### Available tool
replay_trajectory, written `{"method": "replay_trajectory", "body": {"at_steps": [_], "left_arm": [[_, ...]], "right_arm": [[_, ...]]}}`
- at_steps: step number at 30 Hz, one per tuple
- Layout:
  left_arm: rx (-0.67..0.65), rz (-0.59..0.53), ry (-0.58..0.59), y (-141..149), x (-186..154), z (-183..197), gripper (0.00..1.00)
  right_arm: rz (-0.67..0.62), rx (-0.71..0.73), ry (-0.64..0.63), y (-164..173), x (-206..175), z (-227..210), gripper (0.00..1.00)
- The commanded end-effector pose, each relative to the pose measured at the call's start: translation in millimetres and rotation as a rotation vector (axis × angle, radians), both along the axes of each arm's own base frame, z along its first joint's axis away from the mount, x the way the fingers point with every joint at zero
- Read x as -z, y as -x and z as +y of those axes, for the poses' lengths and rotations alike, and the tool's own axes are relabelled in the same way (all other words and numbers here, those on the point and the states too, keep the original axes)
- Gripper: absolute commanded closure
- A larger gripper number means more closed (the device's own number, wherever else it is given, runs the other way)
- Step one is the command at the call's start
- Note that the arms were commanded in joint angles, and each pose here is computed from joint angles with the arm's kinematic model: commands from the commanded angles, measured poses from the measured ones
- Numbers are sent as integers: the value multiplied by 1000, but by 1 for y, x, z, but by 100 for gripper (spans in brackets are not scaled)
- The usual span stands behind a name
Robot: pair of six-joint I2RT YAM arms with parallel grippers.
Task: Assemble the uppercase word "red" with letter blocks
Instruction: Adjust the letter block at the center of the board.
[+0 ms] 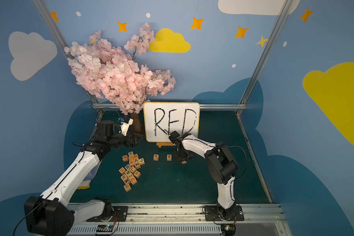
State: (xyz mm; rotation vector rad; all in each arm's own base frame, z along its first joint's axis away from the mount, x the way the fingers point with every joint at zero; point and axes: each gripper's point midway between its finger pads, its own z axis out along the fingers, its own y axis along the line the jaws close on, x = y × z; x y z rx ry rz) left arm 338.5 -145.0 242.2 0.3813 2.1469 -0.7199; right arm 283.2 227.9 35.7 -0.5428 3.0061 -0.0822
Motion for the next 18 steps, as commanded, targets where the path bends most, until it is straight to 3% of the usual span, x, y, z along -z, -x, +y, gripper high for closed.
{"method": "replay_trajectory", "body": {"at_steps": [1, 7, 12, 18], "left_arm": [[0, -18, -10, 1, -1, 3, 28], [0, -19, -10, 1, -2, 3, 28], [-2, -21, -11, 1, -2, 4, 28], [-7, -24, -11, 1, -3, 4, 28]], "right_arm": [[15, 5, 23, 2, 10, -6, 61], [-27, -109, 81, -4, 2, -12, 83], [-103, -300, 120, -9, -8, -11, 84], [-158, -455, 61, -12, -8, 2, 81]]}}
